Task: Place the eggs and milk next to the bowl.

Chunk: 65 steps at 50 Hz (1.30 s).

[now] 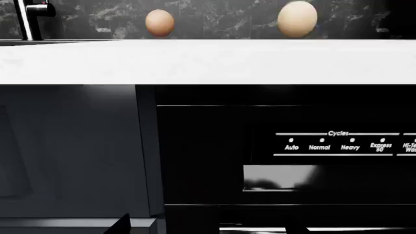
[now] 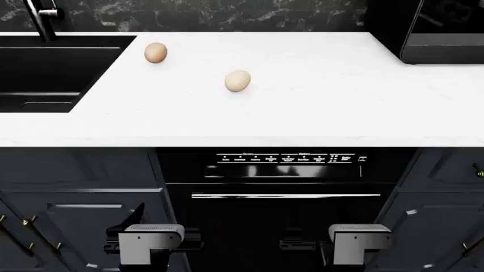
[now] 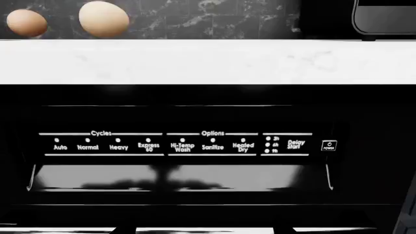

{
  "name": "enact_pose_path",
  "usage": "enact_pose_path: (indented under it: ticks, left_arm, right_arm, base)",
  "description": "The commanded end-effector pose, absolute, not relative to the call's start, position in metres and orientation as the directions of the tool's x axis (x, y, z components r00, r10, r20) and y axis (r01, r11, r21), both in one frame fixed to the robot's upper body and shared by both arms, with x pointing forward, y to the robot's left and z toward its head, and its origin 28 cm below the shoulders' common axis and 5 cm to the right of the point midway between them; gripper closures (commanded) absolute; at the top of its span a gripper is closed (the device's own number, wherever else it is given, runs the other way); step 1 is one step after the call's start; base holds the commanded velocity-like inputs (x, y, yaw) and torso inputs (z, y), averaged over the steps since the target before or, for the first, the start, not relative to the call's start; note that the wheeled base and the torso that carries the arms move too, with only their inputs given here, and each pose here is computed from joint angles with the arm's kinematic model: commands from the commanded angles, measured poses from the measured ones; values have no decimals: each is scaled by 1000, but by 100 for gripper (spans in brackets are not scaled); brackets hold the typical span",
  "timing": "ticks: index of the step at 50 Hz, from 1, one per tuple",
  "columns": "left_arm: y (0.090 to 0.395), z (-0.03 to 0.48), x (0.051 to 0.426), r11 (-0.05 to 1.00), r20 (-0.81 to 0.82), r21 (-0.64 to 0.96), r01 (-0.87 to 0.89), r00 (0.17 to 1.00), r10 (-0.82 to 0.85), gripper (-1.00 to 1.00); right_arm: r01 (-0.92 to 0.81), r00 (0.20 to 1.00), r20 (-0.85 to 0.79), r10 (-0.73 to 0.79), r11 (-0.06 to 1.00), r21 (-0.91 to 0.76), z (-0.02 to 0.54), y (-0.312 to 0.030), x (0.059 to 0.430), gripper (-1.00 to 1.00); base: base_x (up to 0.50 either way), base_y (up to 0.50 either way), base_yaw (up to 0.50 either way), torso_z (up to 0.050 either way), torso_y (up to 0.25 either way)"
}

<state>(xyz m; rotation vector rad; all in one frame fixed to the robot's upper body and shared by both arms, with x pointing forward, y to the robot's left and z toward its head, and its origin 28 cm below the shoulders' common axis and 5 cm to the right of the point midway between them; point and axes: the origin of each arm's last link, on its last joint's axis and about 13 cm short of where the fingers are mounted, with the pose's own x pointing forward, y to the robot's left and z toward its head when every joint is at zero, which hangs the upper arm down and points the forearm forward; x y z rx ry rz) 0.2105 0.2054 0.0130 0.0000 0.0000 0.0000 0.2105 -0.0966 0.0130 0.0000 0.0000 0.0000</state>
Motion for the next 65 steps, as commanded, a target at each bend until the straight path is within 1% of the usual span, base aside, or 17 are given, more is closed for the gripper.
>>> enact_pose_path:
  ticks: [1,18,40,50,65]
  left_arm:
    - [205,13,211,1000,0,0,0,1000,0,-100]
    - [205,13,211,1000,8,-1,0,1000,0,-100]
    - [206,13,211,1000,8,2,-8,1000,8,-100]
    - [206,14,210,1000,17,-4,-16,1000,16,-100]
    - [206,14,211,1000,13,-3,-18,1000,18,-100]
  right_arm:
    - [-2,1000,-1,2,1000,-2,13,-96,210,-100]
    - [2,1000,-11,-2,1000,2,12,-96,208,-100]
    - [11,1000,-12,-11,1000,2,12,-96,209,-100]
    - [9,1000,-12,-9,1000,6,11,-96,209,-100]
    - [9,1000,-17,-9,1000,12,11,-96,210,-100]
  base:
    - [0,0,0,0,0]
    - [0,0,0,0,0]
    - [0,497,0,0,0]
    - [0,21,0,0,0]
    - [0,0,0,47,0]
